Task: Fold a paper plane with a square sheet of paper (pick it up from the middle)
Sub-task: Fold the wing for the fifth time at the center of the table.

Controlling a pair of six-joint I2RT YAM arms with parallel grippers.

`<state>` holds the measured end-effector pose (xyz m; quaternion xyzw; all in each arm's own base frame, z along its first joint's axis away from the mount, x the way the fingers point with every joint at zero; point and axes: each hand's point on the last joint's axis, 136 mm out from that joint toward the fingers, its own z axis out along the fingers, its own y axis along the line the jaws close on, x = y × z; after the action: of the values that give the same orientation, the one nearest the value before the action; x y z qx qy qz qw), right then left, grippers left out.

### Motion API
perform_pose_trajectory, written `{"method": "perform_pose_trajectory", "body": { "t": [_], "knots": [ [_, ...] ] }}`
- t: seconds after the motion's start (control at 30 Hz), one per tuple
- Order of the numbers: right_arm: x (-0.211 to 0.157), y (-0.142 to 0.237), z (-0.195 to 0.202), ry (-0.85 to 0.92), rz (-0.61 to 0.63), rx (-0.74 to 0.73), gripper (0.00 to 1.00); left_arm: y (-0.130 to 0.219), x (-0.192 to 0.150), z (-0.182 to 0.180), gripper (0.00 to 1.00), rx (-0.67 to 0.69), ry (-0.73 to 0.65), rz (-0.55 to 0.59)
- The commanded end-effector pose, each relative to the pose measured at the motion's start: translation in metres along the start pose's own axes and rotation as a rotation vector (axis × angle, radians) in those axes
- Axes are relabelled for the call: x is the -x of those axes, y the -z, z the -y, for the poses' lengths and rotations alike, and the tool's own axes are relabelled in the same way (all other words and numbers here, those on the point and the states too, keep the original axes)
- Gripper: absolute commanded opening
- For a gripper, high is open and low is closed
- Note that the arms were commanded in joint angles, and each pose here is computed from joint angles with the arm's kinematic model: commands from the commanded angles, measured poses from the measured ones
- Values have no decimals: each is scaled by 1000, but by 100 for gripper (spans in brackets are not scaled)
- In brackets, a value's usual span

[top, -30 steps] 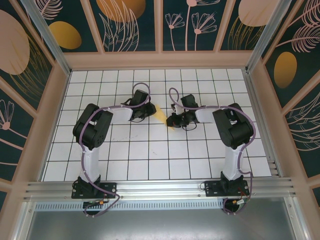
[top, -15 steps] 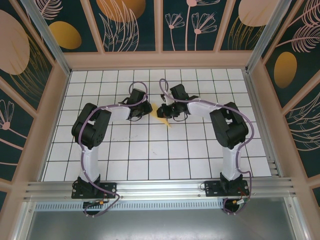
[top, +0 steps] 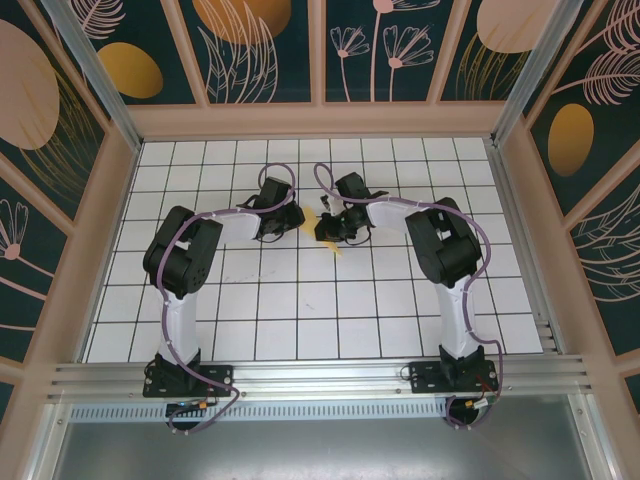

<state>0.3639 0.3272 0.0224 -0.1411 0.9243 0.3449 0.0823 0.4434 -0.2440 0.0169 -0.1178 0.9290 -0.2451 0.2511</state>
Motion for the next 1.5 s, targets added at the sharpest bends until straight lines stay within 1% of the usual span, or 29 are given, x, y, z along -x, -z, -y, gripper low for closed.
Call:
{"method": "perform_pose_trajectory", "body": {
  "t": [0.0,0.43,0.6,0.77,0.87,0.93,1.0,1.07,1.17,1.23,1.33,1.47],
  "knots": [
    [-13,2,7,-1,-42,-33,7,-7,-25,-43,17,138,4,-80],
    [-59,26,26,-46,-66,-31,6,-9,-26,-48,18,166,3,-78],
    [-71,36,33,-74,-53,-29,6,-9,-25,-47,18,166,-1,-77],
    [-67,54,27,-67,5,2,6,-6,-18,-37,18,134,-17,-67],
    [-52,73,15,-33,92,22,8,4,-6,-15,20,61,-30,-41],
    [-40,88,11,-13,166,6,13,17,5,0,25,19,-37,-8],
    [-29,101,15,-1,237,-49,19,30,15,13,29,-14,-41,21],
    [-19,114,25,0,313,-131,31,44,22,24,35,-36,-43,51],
    [-6,132,39,-6,411,-232,44,55,24,33,40,-37,-50,70],
    [1,144,48,-6,474,-305,53,59,21,35,45,-8,-52,76],
    [9,158,59,-7,540,-377,62,59,16,36,51,64,-77,89],
    [10,162,70,-13,569,-416,66,52,11,43,58,151,-127,93]
  ]
}}
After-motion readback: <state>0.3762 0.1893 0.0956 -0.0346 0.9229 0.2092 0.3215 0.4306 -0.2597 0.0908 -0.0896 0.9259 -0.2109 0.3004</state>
